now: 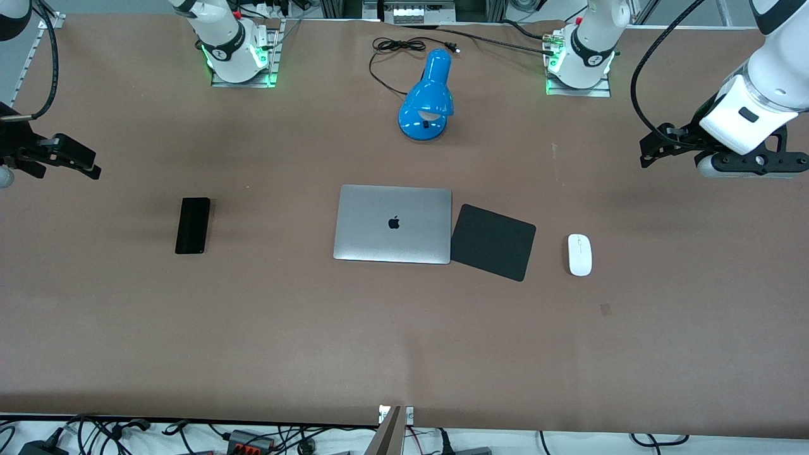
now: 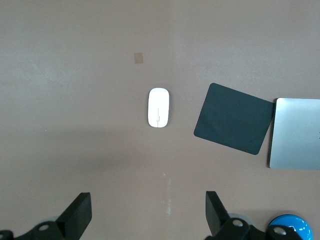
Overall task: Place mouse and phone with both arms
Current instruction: 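Reach the right gripper to the black phone while the left gripper reaches the mouse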
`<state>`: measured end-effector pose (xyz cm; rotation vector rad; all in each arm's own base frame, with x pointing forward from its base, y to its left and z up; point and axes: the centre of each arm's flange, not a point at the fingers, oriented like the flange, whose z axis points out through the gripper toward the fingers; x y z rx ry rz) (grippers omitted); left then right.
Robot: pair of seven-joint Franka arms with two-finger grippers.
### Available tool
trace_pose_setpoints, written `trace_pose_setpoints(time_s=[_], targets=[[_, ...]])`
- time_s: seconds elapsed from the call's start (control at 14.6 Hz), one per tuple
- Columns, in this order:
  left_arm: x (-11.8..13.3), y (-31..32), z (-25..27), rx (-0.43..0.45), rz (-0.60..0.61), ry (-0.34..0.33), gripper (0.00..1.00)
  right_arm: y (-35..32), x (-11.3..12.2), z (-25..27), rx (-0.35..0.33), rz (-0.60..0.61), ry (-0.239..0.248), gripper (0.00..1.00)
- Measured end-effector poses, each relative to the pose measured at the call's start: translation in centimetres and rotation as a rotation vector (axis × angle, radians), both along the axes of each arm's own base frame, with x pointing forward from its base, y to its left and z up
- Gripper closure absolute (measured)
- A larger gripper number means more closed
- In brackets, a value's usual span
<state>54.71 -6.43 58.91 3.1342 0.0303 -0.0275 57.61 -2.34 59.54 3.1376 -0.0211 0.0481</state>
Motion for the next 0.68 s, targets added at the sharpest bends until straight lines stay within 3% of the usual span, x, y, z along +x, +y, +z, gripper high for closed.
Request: trace_pose_setpoints(time_s=[0.41,0.68], targets=[[0.3,0.3,-0.7,-0.002,0.004,0.016,0.0,0.0,0.0,0.0,0.0,0.0,0.0,0.0],[3.3,2.4,-5.8,-0.024,0.027,0.097,0.0,0.0,0.1,-0.8,0.001,0.0,0.016,0.0]])
